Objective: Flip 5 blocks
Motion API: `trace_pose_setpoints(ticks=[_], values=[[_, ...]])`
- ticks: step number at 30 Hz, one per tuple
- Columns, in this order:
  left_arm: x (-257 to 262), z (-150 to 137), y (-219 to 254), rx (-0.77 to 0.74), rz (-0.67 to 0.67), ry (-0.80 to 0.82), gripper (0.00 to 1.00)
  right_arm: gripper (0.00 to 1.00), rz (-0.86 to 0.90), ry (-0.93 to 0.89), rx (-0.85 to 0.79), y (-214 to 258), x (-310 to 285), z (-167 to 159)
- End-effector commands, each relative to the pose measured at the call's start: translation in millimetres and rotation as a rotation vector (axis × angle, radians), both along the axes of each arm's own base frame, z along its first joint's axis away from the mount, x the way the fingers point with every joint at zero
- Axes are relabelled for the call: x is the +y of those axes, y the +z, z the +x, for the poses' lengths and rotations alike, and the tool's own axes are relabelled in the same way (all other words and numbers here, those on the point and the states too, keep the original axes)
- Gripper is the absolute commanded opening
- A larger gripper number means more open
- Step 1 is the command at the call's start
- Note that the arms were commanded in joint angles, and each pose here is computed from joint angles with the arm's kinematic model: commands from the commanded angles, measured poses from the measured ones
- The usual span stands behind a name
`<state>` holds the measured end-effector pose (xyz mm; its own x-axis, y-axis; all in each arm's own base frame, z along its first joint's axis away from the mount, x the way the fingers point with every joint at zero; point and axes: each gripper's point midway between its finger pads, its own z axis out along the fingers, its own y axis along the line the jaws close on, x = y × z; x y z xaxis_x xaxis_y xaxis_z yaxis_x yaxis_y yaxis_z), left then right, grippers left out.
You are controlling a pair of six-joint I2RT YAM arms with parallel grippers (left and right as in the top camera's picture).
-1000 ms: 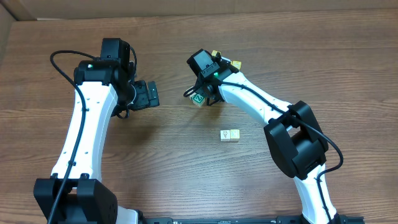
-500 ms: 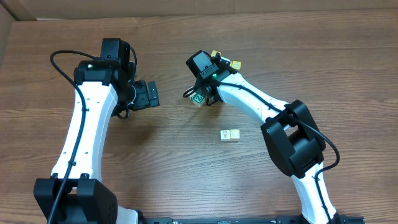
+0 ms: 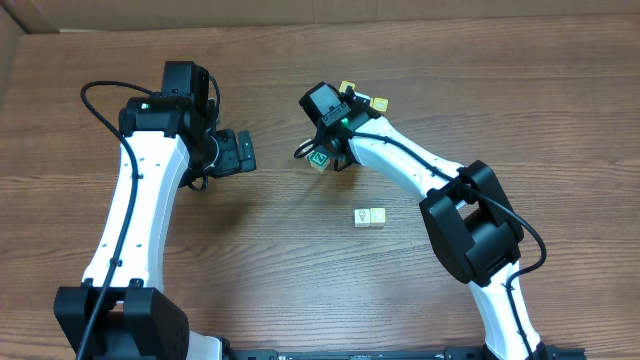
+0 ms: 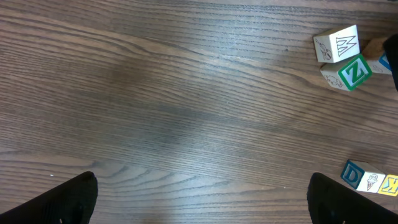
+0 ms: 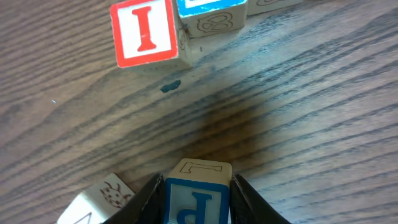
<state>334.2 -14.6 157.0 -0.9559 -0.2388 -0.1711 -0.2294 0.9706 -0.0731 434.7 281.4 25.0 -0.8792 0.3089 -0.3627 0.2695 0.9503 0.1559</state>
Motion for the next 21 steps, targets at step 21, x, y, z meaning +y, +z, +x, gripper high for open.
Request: trace_pose_setpoints(ticks=[21], values=[[2, 6, 4, -0.014, 0.003, 0.019, 1.00, 0.46, 0.028, 0.124, 0.195, 8, -21, -30]])
